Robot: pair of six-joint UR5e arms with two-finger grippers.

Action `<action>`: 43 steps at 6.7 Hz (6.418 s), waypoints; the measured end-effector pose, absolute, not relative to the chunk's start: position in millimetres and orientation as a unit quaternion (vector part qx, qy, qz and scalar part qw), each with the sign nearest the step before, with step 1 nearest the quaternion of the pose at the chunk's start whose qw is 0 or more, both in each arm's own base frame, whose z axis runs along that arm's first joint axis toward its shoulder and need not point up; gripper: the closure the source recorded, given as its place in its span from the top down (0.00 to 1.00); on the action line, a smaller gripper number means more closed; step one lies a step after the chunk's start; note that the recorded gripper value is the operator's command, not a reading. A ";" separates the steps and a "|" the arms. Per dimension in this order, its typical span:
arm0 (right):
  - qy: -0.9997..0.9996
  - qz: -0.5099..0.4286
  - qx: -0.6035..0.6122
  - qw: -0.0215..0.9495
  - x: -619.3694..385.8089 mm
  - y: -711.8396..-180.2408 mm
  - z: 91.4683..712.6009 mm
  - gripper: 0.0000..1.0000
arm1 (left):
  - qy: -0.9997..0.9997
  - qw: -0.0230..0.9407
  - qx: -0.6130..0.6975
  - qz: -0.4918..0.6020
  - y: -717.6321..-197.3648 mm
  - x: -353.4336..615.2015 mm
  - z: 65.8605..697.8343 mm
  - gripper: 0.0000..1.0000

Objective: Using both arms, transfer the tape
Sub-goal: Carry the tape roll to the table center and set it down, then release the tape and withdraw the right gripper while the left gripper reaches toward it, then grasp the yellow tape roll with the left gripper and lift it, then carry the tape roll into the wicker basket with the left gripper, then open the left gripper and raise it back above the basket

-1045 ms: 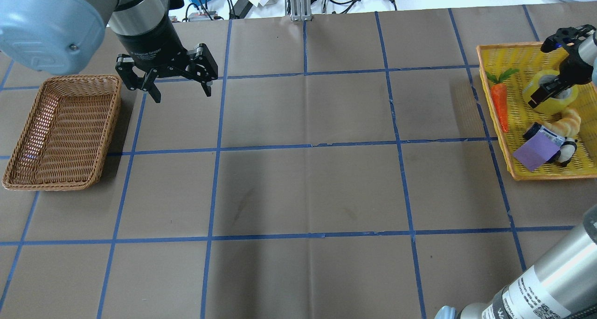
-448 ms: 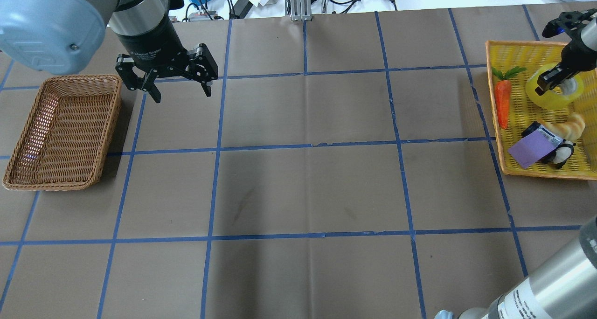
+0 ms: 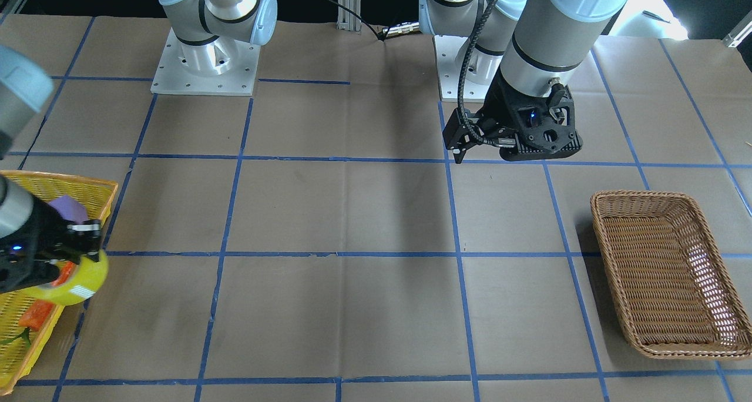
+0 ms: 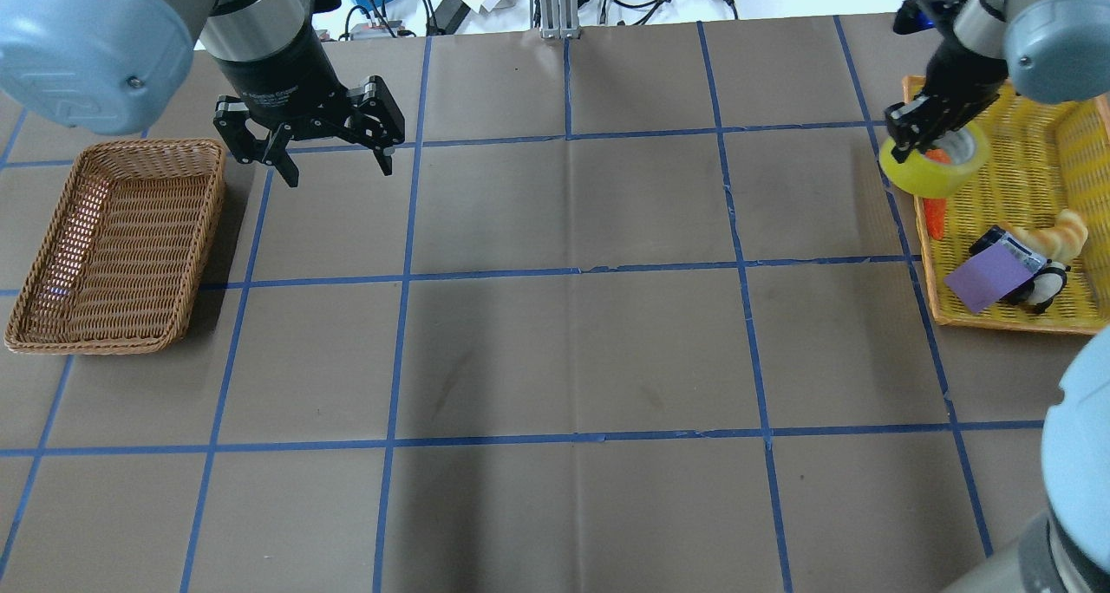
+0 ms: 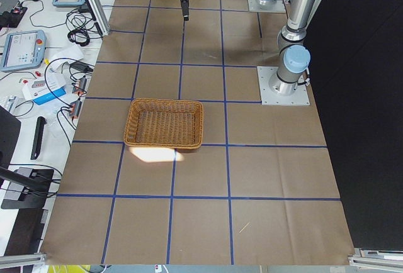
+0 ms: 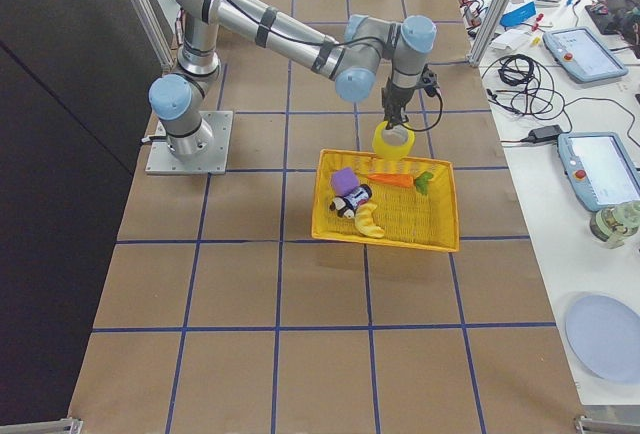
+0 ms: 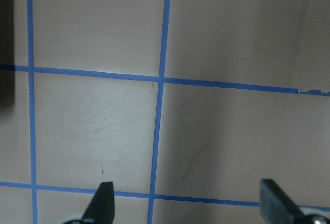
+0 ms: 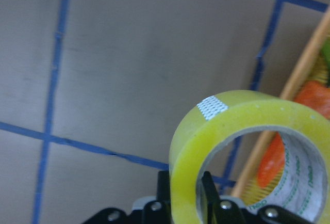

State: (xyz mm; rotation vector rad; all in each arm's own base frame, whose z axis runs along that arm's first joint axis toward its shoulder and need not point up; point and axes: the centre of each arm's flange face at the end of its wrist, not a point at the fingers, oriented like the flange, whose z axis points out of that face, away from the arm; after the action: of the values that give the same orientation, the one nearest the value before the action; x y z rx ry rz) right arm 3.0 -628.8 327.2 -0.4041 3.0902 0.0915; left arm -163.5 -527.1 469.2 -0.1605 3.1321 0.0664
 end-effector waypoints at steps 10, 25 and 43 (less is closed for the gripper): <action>0.994 0.015 -0.004 0.107 248.0 -572.2 326.3 1.00 | 0.998 -0.001 -0.052 0.037 -529.0 -167.6 449.2 1.00; 0.999 0.017 -0.035 0.002 128.2 -510.2 442.2 1.00 | 0.998 0.009 -0.051 0.020 -546.9 -121.6 287.2 0.01; 0.999 0.025 -0.034 0.003 123.2 -506.6 435.1 1.00 | 1.000 0.010 0.018 0.022 -501.2 -172.9 461.8 1.00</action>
State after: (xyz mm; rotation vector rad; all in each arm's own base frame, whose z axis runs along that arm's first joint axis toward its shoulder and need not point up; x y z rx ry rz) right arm 123.2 -506.6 435.1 -0.1081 3.1329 0.0785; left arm -172.9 -501.2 461.8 0.0553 3.1200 0.0681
